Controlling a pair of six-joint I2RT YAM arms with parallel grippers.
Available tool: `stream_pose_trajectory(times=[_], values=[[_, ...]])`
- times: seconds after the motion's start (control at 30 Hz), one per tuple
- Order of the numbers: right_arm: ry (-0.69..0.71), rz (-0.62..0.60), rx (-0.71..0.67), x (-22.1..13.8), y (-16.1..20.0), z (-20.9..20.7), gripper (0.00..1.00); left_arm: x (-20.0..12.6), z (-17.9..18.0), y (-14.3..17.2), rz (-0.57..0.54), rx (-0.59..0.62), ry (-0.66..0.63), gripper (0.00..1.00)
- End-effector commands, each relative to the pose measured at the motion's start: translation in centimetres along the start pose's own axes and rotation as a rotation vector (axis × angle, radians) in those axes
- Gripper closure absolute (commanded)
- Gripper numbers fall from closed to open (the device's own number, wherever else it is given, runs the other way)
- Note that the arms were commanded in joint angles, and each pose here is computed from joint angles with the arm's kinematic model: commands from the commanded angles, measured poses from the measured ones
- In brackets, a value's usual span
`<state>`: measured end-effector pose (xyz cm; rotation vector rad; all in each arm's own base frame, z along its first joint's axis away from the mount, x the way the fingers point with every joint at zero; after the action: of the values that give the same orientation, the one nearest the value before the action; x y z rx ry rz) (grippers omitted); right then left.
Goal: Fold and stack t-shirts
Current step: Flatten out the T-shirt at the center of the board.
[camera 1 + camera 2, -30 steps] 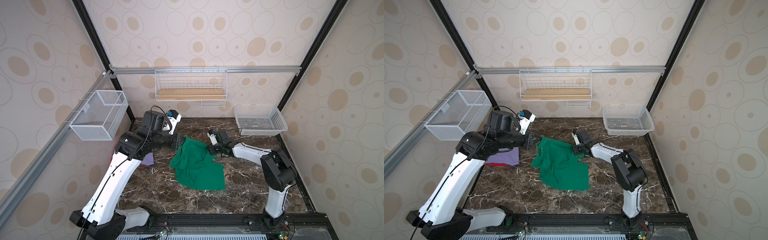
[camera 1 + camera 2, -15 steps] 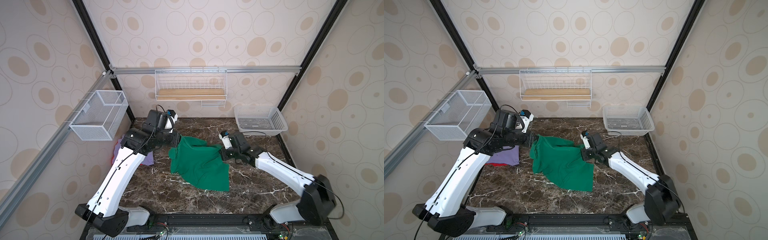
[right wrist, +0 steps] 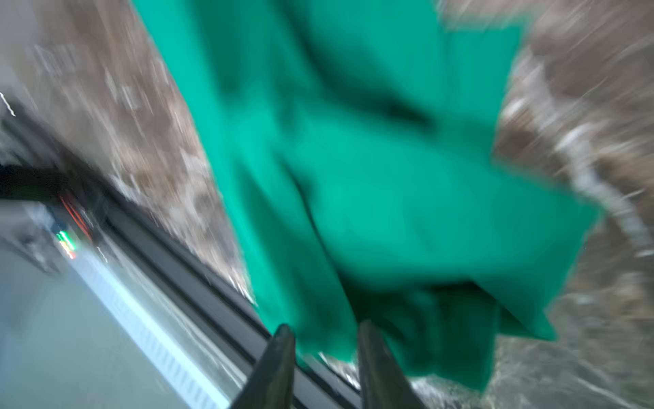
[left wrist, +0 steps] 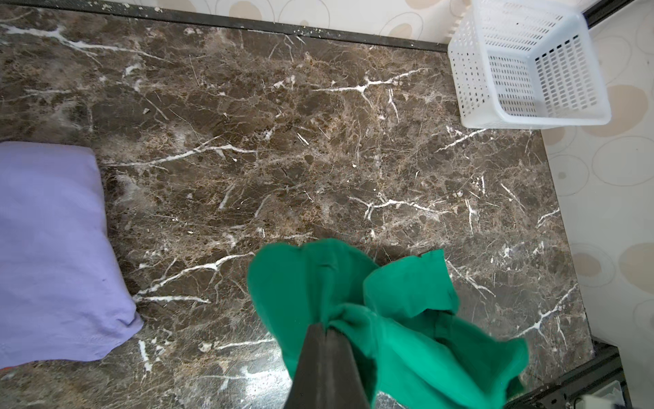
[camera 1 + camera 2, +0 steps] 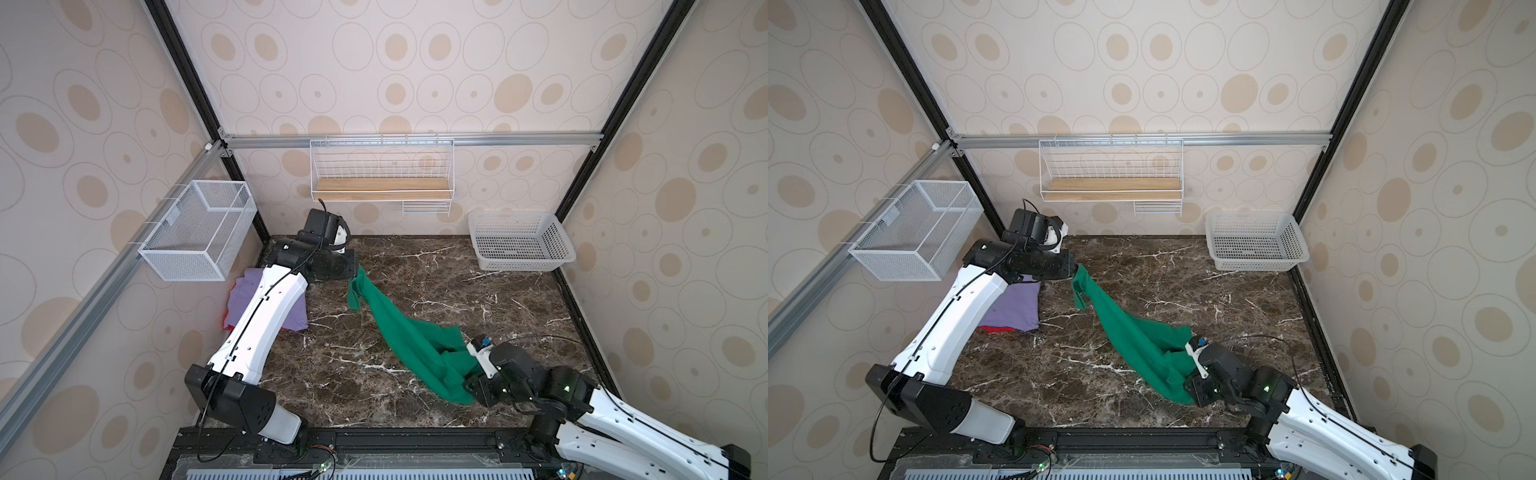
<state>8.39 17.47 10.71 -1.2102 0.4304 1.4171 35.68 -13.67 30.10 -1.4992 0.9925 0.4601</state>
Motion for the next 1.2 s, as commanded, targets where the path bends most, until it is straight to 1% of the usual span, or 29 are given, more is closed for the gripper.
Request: stream_pose_trajectory(times=[0.0,0.03,0.1,0.13,0.17,0.2,0.23,0.27,0.3,0.33,0.37,0.43,0.53,0.6,0.67,0.73,0.8,0.83,0.9,0.97,1.03,1.17], values=[[-0.133,-0.031,-0.032,-1.5,-0.5,3.5,0.47,-2.3,-0.9,-3.3,-0.125,0.002,0.050,1.00],[-0.159,-0.063,-0.066,-2.2,-1.4,4.4,0.43,-2.3,-1.0,-3.3,-0.121,0.007,0.054,1.00],[-0.175,-0.146,-0.133,-3.9,-3.4,5.5,0.33,-2.4,-1.0,-2.9,-0.107,0.014,0.055,1.00],[-0.158,-0.197,-0.161,-4.8,-4.5,5.7,0.29,-2.6,-1.0,-2.6,-0.103,0.019,0.057,1.00],[-0.124,-0.273,-0.189,-5.8,-6.0,5.7,0.25,-2.7,-1.2,-2.3,-0.098,0.025,0.067,1.00],[-0.049,-0.366,-0.209,-6.8,-7.9,5.0,0.19,-2.7,-1.4,-1.9,-0.093,0.032,0.082,1.00],[0.018,-0.429,-0.215,-7.4,-9.2,4.3,0.16,-3.0,-1.5,-1.6,-0.092,0.038,0.092,1.00],[0.129,-0.513,-0.212,-8.1,-10.9,3.1,0.12,-3.1,-1.6,-1.2,-0.089,0.043,0.100,1.00],[0.232,-0.579,-0.209,-8.5,-12.5,2.1,0.10,-3.3,-1.6,-0.8,-0.087,0.045,0.099,1.00],[0.285,-0.617,-0.223,-8.4,-13.7,1.8,0.10,-3.6,-1.5,-0.4,-0.086,0.047,0.095,1.00],[0.310,-0.624,-0.244,-7.7,-14.8,1.9,0.10,-3.8,-1.4,0.0,-0.085,0.048,0.090,1.00],[0.282,-0.602,-0.237,-5.3,-16.6,2.4,0.11,-4.1,-1.4,0.5,-0.083,0.050,0.090,1.00],[0.190,-0.504,-0.230,0.0,-18.1,3.4,0.11,-4.2,-1.4,1.4,-0.064,0.048,0.097,1.00],[0.240,-0.441,-0.212,3.1,-19.0,2.7,0.13,-4.1,-1.3,1.9,-0.056,0.040,0.098,1.00],[0.277,-0.414,-0.165,5.0,-20.0,1.2,0.12,-4.1,-1.2,2.4,-0.057,0.033,0.097,1.00],[0.284,-0.395,-0.048,6.1,-21.2,-1.6,0.12,-4.2,-1.2,2.8,-0.059,0.031,0.101,1.00],[0.243,-0.370,0.091,7.0,-22.4,-4.7,0.15,-4.2,-1.2,3.2,-0.056,0.031,0.100,1.00],[0.240,-0.369,0.123,7.2,-22.9,-5.8,0.16,-4.2,-1.2,3.3,-0.052,0.030,0.100,1.00],[0.264,-0.358,0.141,7.7,-24.0,-7.8,0.16,-4.0,-1.1,3.7,-0.043,0.033,0.101,1.00],[0.267,-0.325,0.147,8.3,-24.8,-8.7,0.17,-3.9,-1.0,3.9,-0.036,0.034,0.092,1.00],[0.240,-0.308,0.155,9.1,-25.5,-8.9,0.19,-3.7,-0.8,4.0,-0.030,0.035,0.084,1.00],[0.163,-0.258,0.151,11.2,-26.3,-8.1,0.24,-3.4,-0.6,4.2,-0.022,0.035,0.078,1.00]])
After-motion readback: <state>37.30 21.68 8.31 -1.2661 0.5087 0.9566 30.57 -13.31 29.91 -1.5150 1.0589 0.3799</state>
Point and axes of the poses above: each gripper's point midway between its finger pads, its own x axis out along the fingers, its own z axis along the line the jaws close on, y = z × x, the point moved 1 cm from there along -x, back along the fingers, and after that the axes turned 9 degrees about x, right-handed, at the moved point
